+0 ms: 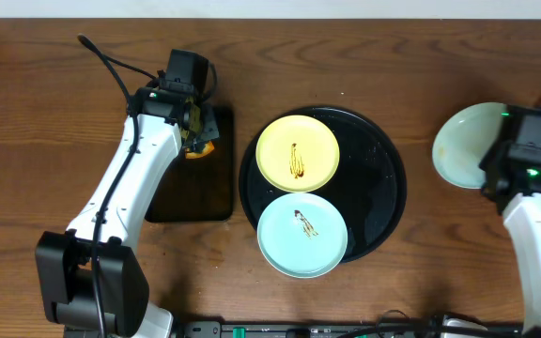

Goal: Clean dirty plates on tray and stack at the side
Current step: 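Lift the cleaned blue plate with right gripper and place it right of tray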

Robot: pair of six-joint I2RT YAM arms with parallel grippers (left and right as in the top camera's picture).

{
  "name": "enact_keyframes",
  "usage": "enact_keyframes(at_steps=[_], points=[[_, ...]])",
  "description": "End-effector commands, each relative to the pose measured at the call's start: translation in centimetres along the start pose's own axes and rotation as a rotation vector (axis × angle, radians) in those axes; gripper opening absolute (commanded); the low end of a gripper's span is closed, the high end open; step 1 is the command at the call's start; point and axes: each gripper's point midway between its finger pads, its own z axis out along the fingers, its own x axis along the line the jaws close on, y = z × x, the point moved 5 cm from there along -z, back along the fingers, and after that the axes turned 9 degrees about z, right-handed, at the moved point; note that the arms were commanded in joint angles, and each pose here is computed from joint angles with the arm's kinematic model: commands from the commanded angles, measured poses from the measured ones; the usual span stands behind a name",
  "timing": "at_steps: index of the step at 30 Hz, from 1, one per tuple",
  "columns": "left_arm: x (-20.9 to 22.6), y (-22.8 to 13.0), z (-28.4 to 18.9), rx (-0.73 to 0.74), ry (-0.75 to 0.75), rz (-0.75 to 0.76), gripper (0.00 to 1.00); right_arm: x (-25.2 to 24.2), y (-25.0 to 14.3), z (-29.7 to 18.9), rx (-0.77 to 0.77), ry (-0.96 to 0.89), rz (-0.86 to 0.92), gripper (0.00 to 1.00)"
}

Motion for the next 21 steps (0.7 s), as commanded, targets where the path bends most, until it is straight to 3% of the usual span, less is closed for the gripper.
enact_keyframes(at_steps=[1,2,7,14,15,18,19,21], points=[[0.2,0.5,-1.0,-0.031,-0.002,0.004,0.12,-1.0,-0.9,2.7,0.129,0.047,0.095,0.01],[0.2,0.5,-1.0,-0.031,-0.002,0.004,0.12,-1.4,-1.5,5.3,0.205,0.075,0.144,0.01],[0.2,0.5,-1.0,-0.030,-0.002,0.005,0.12,-2.0,-2.2,8.0,0.268,0.087,0.189,0.01],[0.2,0.5,-1.0,-0.031,-0.002,0.004,0.12,-2.6,-2.2,8.9,0.277,0.082,0.211,0.02],[0.2,0.5,-1.0,-0.031,-0.002,0.004,0.12,-2.6,-2.2,8.9,0.277,0.084,0.203,0.04],[0.2,0.5,-1.0,-0.030,-0.002,0.004,0.12,-2.0,-2.4,8.7,0.294,0.139,0.169,0.38],[0.2,0.5,-1.0,-0.030,-0.002,0.004,0.12,-1.7,-2.5,8.6,0.304,0.168,0.160,0.43],[0.2,0.5,-1.0,-0.030,-0.002,0.004,0.12,-1.1,-2.4,8.1,0.316,0.225,0.167,0.44]])
